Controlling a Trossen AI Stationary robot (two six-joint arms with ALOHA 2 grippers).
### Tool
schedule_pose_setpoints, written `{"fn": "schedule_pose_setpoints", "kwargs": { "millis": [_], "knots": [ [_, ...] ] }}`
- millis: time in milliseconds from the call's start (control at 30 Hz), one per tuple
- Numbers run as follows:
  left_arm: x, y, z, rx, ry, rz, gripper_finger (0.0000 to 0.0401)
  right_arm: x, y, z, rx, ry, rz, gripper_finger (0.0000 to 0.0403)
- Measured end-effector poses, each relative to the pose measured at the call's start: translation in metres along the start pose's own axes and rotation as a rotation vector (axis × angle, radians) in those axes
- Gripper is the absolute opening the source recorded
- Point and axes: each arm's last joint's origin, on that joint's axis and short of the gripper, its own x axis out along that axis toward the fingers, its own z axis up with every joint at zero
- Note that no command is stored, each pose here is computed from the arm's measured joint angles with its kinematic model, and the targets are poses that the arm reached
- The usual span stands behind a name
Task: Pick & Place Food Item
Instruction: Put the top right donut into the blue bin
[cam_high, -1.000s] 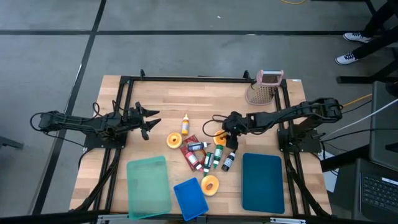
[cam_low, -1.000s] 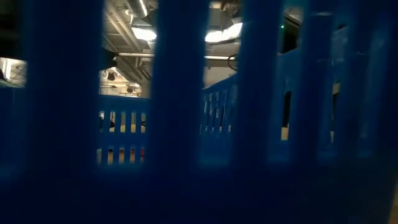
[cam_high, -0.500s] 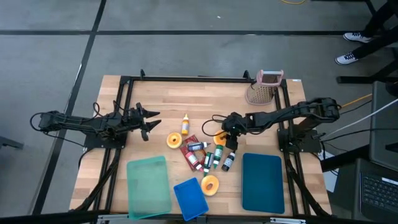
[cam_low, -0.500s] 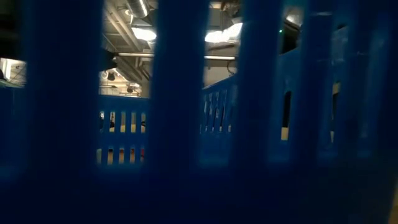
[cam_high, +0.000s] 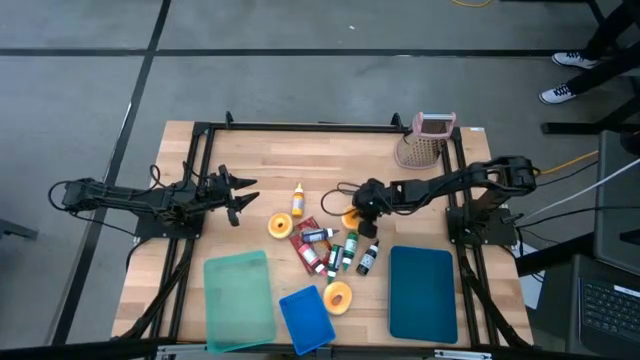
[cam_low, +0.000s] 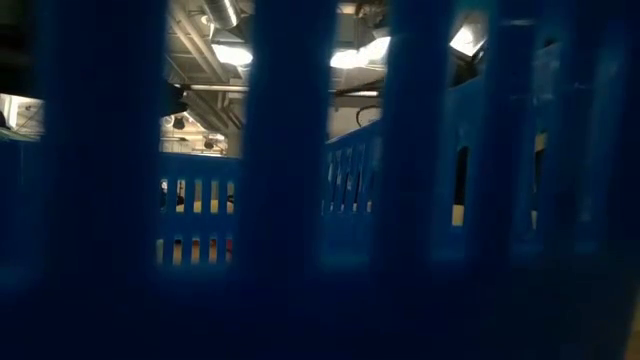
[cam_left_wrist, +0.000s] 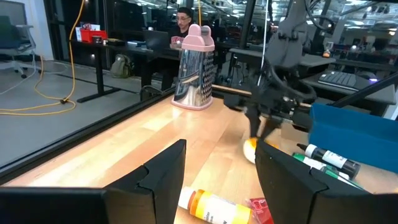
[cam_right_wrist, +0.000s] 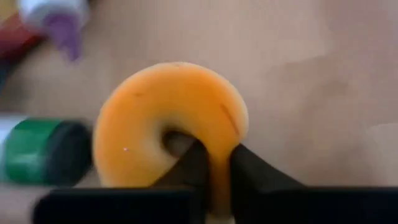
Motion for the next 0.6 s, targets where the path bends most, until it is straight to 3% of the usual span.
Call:
{"fn": "schedule_pose_setpoints", "kwargs": {
  "millis": [100, 233, 433, 600],
  "knots": [
    [0.000, 0.000, 0.000, 0.000, 0.000, 0.000, 0.0189, -0.011, -0.002, 0.012, 0.023, -0.024, -0.042, 0.0023],
    [0.000, 0.000, 0.000, 0.001, -0.001, 0.001, 0.0189, -0.030, -0.001, 0.035, 0.032, -0.087, -0.013, 0.0015],
    [0.000, 0.000, 0.000, 0.001, -0.001, 0.006, 0.0189, -0.060, 0.031, 0.076, -0.065, -0.240, 0.239, 0.0015],
    [0.000, 0.000, 0.000, 0.002, -0.001, 0.006, 0.0189, -0.068, 0.077, 0.087, -0.191, -0.306, 0.425, 0.0014]
  ]
}}
